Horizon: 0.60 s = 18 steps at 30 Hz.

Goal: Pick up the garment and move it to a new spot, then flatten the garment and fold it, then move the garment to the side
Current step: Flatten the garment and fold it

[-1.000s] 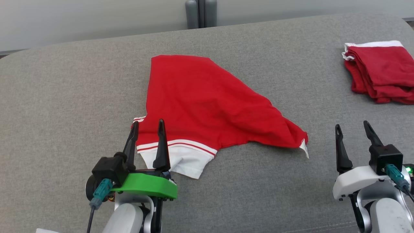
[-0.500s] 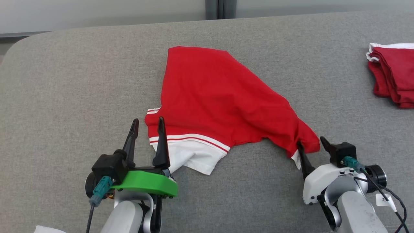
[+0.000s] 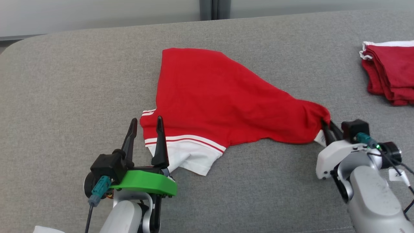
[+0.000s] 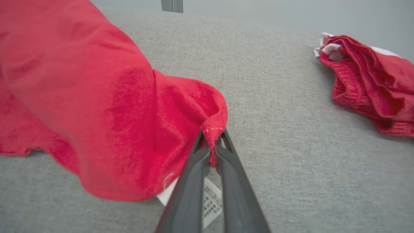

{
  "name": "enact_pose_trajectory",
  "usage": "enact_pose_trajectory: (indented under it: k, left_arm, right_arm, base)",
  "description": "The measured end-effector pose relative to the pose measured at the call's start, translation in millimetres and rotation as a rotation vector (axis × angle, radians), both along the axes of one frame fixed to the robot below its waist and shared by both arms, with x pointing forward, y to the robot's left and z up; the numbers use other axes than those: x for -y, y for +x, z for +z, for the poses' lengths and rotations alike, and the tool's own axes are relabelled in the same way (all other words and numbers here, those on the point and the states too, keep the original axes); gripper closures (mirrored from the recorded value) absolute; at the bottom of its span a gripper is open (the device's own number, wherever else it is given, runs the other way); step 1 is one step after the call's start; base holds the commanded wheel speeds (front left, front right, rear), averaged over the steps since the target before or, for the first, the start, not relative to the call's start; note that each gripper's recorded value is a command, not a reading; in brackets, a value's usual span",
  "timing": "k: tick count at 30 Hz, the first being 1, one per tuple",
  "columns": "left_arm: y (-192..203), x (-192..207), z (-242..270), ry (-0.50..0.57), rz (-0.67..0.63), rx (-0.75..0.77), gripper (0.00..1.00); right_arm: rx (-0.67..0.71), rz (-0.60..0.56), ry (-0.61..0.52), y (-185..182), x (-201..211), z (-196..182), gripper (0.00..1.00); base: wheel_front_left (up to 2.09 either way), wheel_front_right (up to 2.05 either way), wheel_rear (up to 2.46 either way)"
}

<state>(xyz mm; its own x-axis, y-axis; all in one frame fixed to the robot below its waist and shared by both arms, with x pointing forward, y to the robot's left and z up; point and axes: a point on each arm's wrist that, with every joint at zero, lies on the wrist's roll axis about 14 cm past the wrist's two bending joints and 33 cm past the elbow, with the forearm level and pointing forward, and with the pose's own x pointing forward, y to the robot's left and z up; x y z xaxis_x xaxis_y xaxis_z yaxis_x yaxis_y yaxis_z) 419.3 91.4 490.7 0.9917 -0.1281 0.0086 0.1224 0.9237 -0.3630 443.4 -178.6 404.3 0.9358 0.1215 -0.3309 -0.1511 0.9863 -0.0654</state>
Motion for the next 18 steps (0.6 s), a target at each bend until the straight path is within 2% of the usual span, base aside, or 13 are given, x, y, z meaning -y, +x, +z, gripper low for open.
enact_pose_trajectory:
  k: [7, 11, 15, 16, 17, 18]
  left_arm:
    - [0.0, 5.5, -3.1, -0.002, -0.017, -0.009, 0.00]
    - [-0.8, 3.5, -6.9, -0.008, -0.011, -0.023, 0.00]
    - [-1.2, 1.3, -11.1, -0.008, -0.004, -0.037, 0.00]
    - [-1.5, 1.4, -11.9, -0.008, -0.005, -0.039, 0.00]
    - [-1.9, 1.8, -12.9, -0.008, -0.006, -0.043, 0.00]
    - [-2.5, 2.8, -14.1, -0.010, -0.009, -0.047, 0.00]
  right_arm:
    - [0.161, -0.125, -0.105, 32.7, 69.7, 53.7, 1.00]
    - [0.168, -0.171, -0.137, 30.5, 91.4, 55.5, 1.00]
    - [0.107, -0.208, -0.138, 12.0, 101.7, 31.0, 1.00]
    - [0.099, -0.216, -0.136, 7.8, 103.1, 26.9, 0.80]
    - [0.098, -0.229, -0.130, 4.1, 104.6, 24.2, 0.35]
    - [0.101, -0.239, -0.126, 0.8, 105.8, 22.6, 0.00]
  base:
    - [0.00, 0.00, 0.00]
    - [0.00, 0.00, 0.00]
    - [0.00, 0.00, 0.00]
    - [0.00, 0.00, 0.00]
    - [0.00, 0.00, 0.00]
    - [0.00, 0.00, 0.00]
